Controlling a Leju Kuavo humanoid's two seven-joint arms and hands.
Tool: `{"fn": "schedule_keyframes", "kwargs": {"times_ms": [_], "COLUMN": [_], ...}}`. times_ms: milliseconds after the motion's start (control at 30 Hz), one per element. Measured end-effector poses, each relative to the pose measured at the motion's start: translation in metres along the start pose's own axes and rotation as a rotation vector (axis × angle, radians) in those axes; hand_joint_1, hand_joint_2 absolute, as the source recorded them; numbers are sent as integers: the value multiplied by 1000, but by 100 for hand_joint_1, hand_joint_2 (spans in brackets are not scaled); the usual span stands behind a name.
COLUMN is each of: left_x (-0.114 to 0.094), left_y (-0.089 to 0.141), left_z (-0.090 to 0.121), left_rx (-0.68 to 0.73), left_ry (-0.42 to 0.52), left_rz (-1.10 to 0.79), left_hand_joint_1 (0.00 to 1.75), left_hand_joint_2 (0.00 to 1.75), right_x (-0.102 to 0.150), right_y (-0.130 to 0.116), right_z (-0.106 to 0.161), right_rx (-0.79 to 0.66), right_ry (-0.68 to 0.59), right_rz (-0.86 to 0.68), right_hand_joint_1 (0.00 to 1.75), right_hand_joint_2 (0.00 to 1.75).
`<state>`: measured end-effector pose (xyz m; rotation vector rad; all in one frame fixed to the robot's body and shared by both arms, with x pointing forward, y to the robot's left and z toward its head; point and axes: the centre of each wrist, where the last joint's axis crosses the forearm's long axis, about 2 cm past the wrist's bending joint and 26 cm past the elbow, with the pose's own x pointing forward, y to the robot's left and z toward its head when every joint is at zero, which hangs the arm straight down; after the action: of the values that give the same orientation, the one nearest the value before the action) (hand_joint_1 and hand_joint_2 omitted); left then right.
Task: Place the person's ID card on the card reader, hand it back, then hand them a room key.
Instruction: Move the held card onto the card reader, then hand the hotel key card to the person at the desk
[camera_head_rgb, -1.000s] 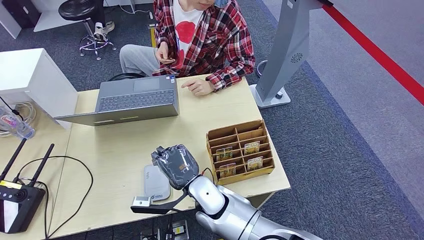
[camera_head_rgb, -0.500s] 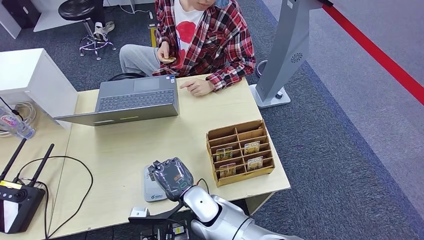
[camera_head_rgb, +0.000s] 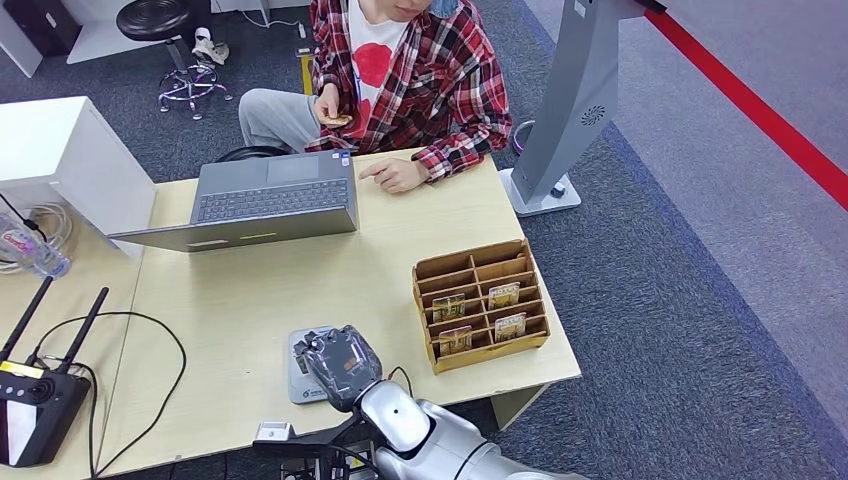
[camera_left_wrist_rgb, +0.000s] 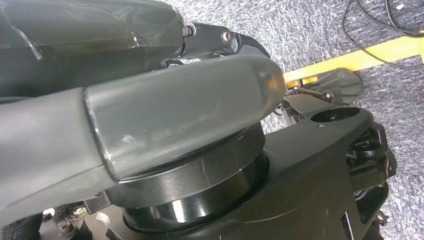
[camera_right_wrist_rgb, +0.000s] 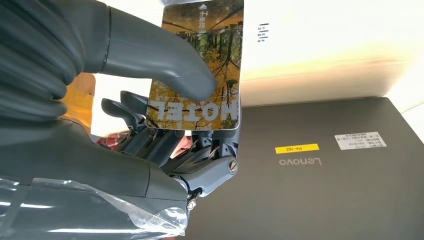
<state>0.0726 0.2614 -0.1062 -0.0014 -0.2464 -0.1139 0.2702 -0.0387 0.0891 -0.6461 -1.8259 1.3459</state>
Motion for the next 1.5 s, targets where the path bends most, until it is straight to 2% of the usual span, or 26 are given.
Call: {"fn": "schedule_keyframes", "kwargs": {"times_ms": [1033, 1500], "left_x": [0, 0], "left_y": [0, 0], "left_z": [0, 0], "left_rx": [-2, -2], "left_ry": [-1, -2], "left_rz": [-12, -21], "left_hand_joint_1": [0, 0], "left_hand_joint_2": [0, 0], "right_x": [-4, -11], "right_y": [2, -4], "right_z": [-5, -9], "right_rx": [-1, -115], "right_ry": [15, -15], "right_rz": [21, 116], "right_hand_joint_1": [175, 175], "right_hand_joint_2": [175, 175]}}
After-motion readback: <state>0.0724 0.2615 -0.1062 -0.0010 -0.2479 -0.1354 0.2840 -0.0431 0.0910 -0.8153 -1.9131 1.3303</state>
